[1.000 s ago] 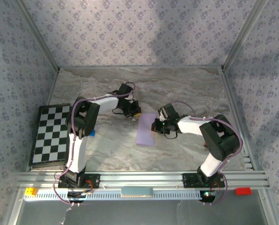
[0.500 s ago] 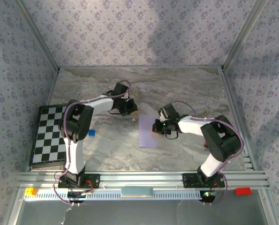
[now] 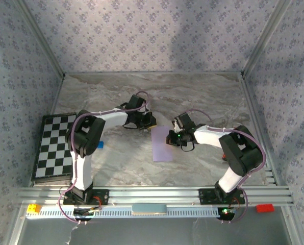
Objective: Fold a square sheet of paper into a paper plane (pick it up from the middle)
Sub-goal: Fold the paper in half at the center of the table, then fold the triangle a second time at the center of the table.
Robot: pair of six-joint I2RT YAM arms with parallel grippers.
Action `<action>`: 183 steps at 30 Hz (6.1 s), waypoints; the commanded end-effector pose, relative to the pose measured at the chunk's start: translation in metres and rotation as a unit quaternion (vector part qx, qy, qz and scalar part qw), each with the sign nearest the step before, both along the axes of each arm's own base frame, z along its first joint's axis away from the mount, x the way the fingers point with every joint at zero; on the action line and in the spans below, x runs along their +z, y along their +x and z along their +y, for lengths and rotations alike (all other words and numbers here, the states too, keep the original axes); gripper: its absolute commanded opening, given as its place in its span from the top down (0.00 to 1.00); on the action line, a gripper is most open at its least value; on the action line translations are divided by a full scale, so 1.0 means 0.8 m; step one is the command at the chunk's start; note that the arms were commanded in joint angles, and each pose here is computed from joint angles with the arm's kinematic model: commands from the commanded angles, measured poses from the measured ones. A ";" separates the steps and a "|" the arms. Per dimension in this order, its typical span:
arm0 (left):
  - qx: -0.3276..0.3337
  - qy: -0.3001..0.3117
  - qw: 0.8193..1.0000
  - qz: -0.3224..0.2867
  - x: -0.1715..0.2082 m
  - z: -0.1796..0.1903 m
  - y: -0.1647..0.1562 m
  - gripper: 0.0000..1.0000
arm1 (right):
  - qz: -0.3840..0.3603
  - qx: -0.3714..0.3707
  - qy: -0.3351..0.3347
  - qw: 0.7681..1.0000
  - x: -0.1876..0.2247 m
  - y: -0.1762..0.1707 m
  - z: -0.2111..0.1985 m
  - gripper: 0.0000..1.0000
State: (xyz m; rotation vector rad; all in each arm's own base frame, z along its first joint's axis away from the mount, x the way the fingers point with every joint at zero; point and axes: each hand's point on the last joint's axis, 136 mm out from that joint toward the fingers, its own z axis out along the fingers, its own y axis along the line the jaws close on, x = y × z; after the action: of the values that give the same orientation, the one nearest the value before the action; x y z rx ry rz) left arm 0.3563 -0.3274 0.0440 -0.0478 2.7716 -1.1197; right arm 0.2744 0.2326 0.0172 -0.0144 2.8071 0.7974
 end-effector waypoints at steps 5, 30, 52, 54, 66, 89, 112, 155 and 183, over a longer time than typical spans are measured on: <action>0.017 0.036 0.999 0.021 -0.055 0.025 -0.003 0.90 | 0.094 -0.006 -0.099 0.991 -0.057 -0.058 -0.054 1.00; -0.032 -0.024 0.999 -0.012 0.054 0.002 -0.074 0.84 | 0.091 -0.016 -0.092 0.992 -0.056 -0.054 -0.052 1.00; -0.114 -0.002 0.993 0.038 -0.026 0.012 -0.195 0.86 | 0.097 -0.016 -0.095 0.991 -0.063 -0.058 -0.054 1.00; -0.111 0.015 0.993 0.039 -0.037 0.022 -0.200 0.86 | 0.097 -0.016 -0.097 0.990 -0.063 -0.059 -0.055 1.00; -0.110 -0.038 0.993 -0.003 0.042 -0.005 -0.190 0.86 | 0.097 -0.016 -0.096 0.990 -0.064 -0.061 -0.056 1.00; -0.119 0.003 0.991 0.063 -0.055 0.008 -0.254 0.88 | 0.105 -0.024 -0.096 0.989 -0.067 -0.062 -0.055 1.00; -0.040 -0.030 0.998 -0.027 0.040 -0.012 -0.108 0.87 | 0.038 -0.003 -0.013 0.999 0.003 -0.023 -0.009 1.00; -0.057 0.020 0.998 0.023 -0.056 0.007 -0.094 0.87 | 0.097 -0.062 0.095 0.989 0.024 -0.116 -0.018 0.53; -0.089 0.002 0.996 0.011 -0.048 -0.010 -0.085 0.87 | 0.076 -0.055 0.178 0.979 0.041 -0.066 0.005 0.60</action>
State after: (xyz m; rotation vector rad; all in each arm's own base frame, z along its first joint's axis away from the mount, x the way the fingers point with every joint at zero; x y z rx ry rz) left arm 0.2945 -0.3355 0.0235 0.1466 2.7981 -1.1898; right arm 0.2131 0.2307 0.0408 0.3015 2.7634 1.2499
